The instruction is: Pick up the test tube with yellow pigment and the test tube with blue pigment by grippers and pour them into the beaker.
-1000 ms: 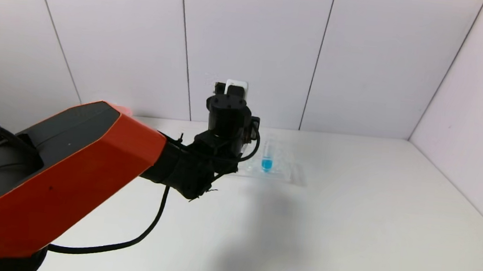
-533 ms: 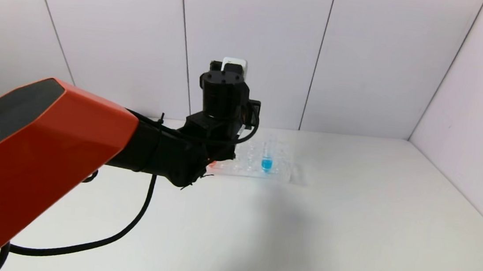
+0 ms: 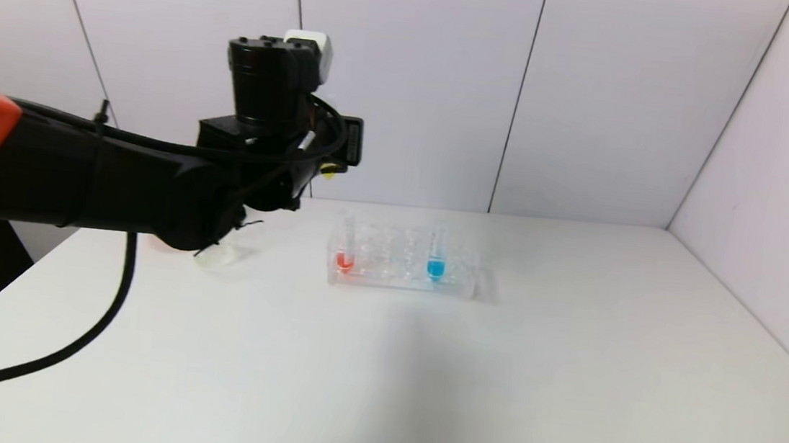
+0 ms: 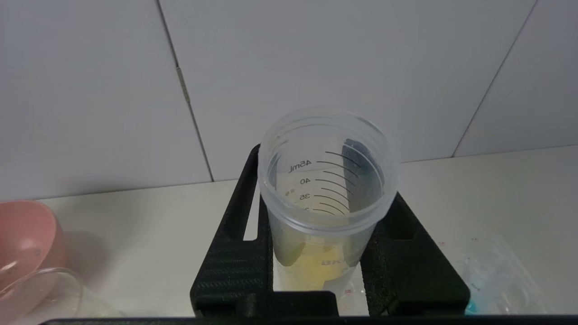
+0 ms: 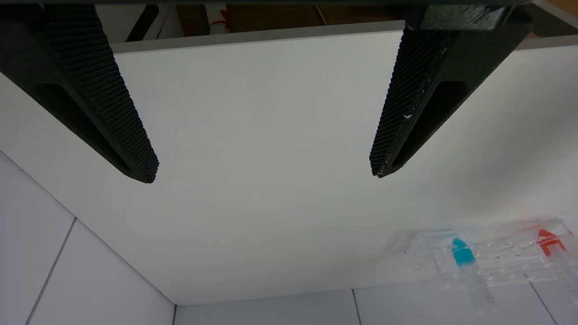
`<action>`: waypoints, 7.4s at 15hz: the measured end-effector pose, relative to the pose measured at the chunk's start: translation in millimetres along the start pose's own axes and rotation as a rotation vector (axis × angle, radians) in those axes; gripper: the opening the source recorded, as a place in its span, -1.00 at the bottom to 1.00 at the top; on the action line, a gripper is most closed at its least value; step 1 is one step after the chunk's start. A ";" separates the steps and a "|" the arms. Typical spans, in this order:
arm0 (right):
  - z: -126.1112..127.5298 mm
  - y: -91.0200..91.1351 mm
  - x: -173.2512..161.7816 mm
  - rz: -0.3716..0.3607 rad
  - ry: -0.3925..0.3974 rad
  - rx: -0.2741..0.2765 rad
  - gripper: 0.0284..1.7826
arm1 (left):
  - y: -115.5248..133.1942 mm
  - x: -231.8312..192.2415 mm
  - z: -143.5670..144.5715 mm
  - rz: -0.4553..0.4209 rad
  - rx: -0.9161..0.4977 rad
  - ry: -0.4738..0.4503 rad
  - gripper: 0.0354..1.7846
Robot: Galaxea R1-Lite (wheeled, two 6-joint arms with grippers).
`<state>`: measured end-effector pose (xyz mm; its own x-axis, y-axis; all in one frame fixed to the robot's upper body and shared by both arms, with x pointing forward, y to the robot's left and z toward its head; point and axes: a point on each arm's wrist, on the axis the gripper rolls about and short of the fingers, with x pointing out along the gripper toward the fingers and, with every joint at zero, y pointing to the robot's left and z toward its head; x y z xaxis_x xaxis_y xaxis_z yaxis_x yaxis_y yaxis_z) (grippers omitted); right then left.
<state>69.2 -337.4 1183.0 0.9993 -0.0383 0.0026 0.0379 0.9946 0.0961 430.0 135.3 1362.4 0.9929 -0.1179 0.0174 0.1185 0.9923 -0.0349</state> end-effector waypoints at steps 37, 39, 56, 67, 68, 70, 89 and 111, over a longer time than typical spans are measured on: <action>0.0 0.0 0.0 0.000 0.000 0.000 0.92 | 256.0 -46.7 -4.3 0.152 0.025 0.098 -0.42; 0.0 0.0 0.0 0.000 0.000 0.000 0.92 | 257.0 -46.6 -5.3 0.153 0.024 0.102 -0.42; 0.0 0.0 0.0 0.000 0.000 0.000 0.92 | 296.3 -44.8 14.6 -0.186 0.283 0.259 -0.42; 0.0 0.0 0.0 0.000 0.000 0.000 0.92 | 322.1 -35.6 24.4 -0.439 0.631 0.414 -0.42; 0.0 0.0 0.0 0.000 0.000 0.000 0.92 | 322.8 -32.2 23.8 -0.449 0.651 0.412 -0.42; 0.0 0.0 0.0 0.000 0.000 0.000 0.92 | 321.8 -24.9 20.6 -0.481 0.669 0.415 -0.42; 0.0 0.0 0.0 0.000 0.000 0.000 0.92 | 308.3 22.1 -0.5 -0.500 1.051 0.543 -0.42; -0.1 0.0 0.0 0.000 0.001 0.000 0.92 | 283.9 42.0 -13.7 -0.520 1.237 0.591 -0.42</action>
<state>69.2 -337.4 1182.9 0.9993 -0.0383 0.0019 0.0379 0.9946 0.0961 505.5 411.6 1339.6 0.7394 -0.1595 -0.6541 0.6731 0.1962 0.7130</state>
